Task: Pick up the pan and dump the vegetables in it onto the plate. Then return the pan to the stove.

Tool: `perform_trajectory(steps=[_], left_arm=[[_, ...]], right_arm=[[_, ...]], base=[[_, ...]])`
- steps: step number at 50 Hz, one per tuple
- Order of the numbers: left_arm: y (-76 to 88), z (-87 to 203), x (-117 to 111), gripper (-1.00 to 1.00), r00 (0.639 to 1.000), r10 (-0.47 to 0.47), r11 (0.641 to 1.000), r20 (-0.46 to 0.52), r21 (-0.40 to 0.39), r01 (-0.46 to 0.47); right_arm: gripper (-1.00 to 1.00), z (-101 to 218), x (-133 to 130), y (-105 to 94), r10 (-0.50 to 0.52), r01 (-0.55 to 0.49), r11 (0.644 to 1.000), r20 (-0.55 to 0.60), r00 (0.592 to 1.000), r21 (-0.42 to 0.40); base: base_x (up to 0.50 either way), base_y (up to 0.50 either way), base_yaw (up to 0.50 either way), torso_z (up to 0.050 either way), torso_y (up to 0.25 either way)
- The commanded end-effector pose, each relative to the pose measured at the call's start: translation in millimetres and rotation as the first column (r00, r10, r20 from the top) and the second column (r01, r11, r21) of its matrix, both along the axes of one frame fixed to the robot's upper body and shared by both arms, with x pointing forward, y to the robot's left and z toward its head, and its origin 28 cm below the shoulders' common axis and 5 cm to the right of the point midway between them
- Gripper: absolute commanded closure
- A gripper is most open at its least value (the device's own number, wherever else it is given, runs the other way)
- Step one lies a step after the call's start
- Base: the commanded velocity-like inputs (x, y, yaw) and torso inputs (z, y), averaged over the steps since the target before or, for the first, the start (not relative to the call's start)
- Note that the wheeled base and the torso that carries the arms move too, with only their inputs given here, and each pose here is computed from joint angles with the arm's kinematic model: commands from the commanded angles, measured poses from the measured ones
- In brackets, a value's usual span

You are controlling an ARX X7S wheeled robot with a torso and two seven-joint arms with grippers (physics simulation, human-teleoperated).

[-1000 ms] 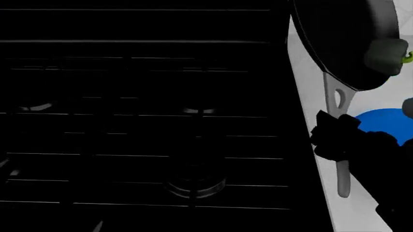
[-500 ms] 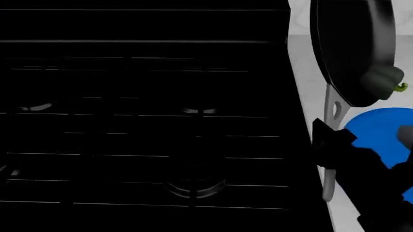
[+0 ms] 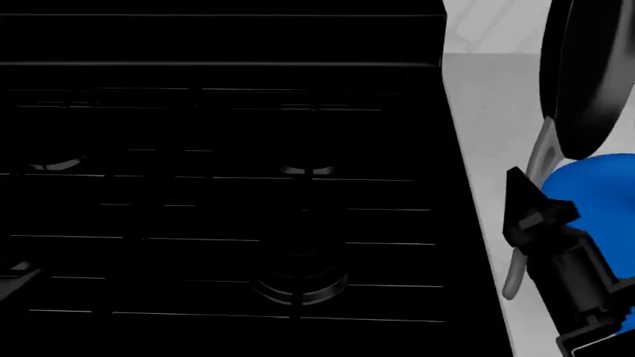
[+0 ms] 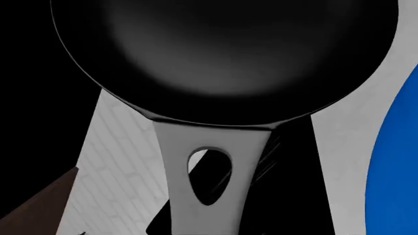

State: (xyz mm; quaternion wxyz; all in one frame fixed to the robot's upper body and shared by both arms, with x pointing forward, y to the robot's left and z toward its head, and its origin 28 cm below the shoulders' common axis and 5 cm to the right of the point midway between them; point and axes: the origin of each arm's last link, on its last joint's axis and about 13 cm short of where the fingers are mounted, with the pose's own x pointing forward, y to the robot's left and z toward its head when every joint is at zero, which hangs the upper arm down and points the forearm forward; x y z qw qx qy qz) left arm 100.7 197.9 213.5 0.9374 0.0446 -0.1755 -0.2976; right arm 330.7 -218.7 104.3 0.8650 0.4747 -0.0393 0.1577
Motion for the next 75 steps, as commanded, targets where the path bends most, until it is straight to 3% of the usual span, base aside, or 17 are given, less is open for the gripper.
perform_trajectory(steps=[1,6,9,10,14,16,19,23,24,25,26,30,32,55,64,71,75], left_arm=[[-2.6,1,0,-1.00,0.999,-0.033,0.999,0.001,-0.010,0.033],[-4.5,-1,-1,-1.00,0.999,-0.042,0.999,-0.010,-0.015,0.041],[-4.4,-4,-3,-1.00,0.999,-0.041,0.999,-0.018,-0.021,0.041],[-4.3,-4,-4,-1.00,0.999,-0.045,0.999,-0.025,-0.029,0.045],[-5.0,-7,-5,-1.00,0.998,-0.050,0.998,-0.031,-0.036,0.048],[-4.8,-8,-6,-1.00,0.998,-0.052,0.998,-0.034,-0.043,0.051],[-3.3,-9,-7,-1.00,0.998,-0.050,0.998,-0.038,-0.050,0.048],[-1.8,-10,-8,-1.00,0.998,-0.046,0.997,-0.041,-0.058,0.044],[-1.1,-9,-8,-1.00,0.998,-0.043,0.997,-0.041,-0.063,0.041],[-0.8,-9,-8,-1.00,0.998,-0.041,0.997,-0.040,-0.063,0.038],[-0.2,-9,-8,-1.00,0.999,-0.034,0.997,-0.040,-0.066,0.032],[0.0,-10,-9,-1.00,0.999,-0.033,0.997,-0.042,-0.073,0.030],[0.7,-10,-9,-1.00,0.999,-0.029,0.996,-0.042,-0.081,0.026],[3.8,-12,-12,-1.00,0.999,-0.026,0.993,-0.042,-0.119,0.021],[3.8,-14,-14,-1.00,0.999,-0.028,0.991,-0.044,-0.129,0.022],[4.6,-16,-15,-1.00,0.999,-0.023,0.991,-0.048,-0.136,0.017],[4.9,-17,-16,-1.00,0.998,-0.030,0.989,-0.051,-0.145,0.023]], right_arm=[[1.00,12,5,11.3,0.065,-0.064,0.998,0.093,0.993,-0.017],[1.00,45,-7,30.0,0.074,-0.050,0.959,0.074,0.994,-0.280],[1.00,67,-20,39.5,0.069,-0.025,0.901,0.087,0.994,-0.433],[1.00,79,-29,44.2,0.049,0.010,0.856,0.101,0.994,-0.518],[1.00,113,-51,53.8,0.058,0.069,0.791,0.185,0.981,-0.608],[1.00,121,-55,56.3,0.040,0.107,0.724,0.197,0.980,-0.681],[1.00,130,-61,59.8,0.037,0.132,0.674,0.211,0.977,-0.727],[1.00,135,-66,64.5,0.054,0.119,0.615,0.192,0.980,-0.780],[1.00,136,-69,65.8,0.054,0.110,0.576,0.172,0.984,-0.810],[1.00,137,-70,66.5,0.066,0.097,0.580,0.165,0.984,-0.809],[1.00,139,-73,67.4,0.063,0.095,0.535,0.152,0.986,-0.839],[1.00,146,-85,71.3,0.090,0.047,0.445,0.097,0.991,-0.894],[1.00,151,-93,73.7,0.099,0.017,0.377,0.059,0.993,-0.926],[1.00,173,-126,68.9,0.060,-0.186,0.095,-0.181,0.982,-0.978],[1.00,160,-134,57.6,0.036,-0.273,0.071,-0.271,0.962,-0.959],[1.00,156,-137,62.7,0.064,-0.342,0.023,-0.340,0.938,-0.939],[1.00,150,-138,64.2,0.067,-0.364,0.021,-0.362,0.930,-0.931]], base=[[0.00,0.00,0.00,0.000,0.000],[0.00,0.00,0.00,0.002,0.002],[0.00,0.00,0.00,0.000,0.004],[0.00,0.00,0.00,0.000,0.000],[0.00,0.00,0.00,0.000,0.006],[0.00,0.00,0.00,0.005,0.005],[0.00,0.00,0.00,0.000,0.000],[0.00,0.00,0.00,0.000,0.003],[0.00,0.00,0.00,0.000,0.000],[0.00,0.00,0.00,0.000,0.000],[0.00,0.00,0.00,0.000,0.011],[0.00,0.00,0.00,0.000,0.000],[0.00,0.00,0.00,0.005,0.005],[0.00,0.00,0.00,0.000,0.002],[0.00,0.00,0.00,0.001,0.003],[0.00,0.00,0.00,0.000,0.001],[0.00,0.00,0.00,0.003,0.003]])
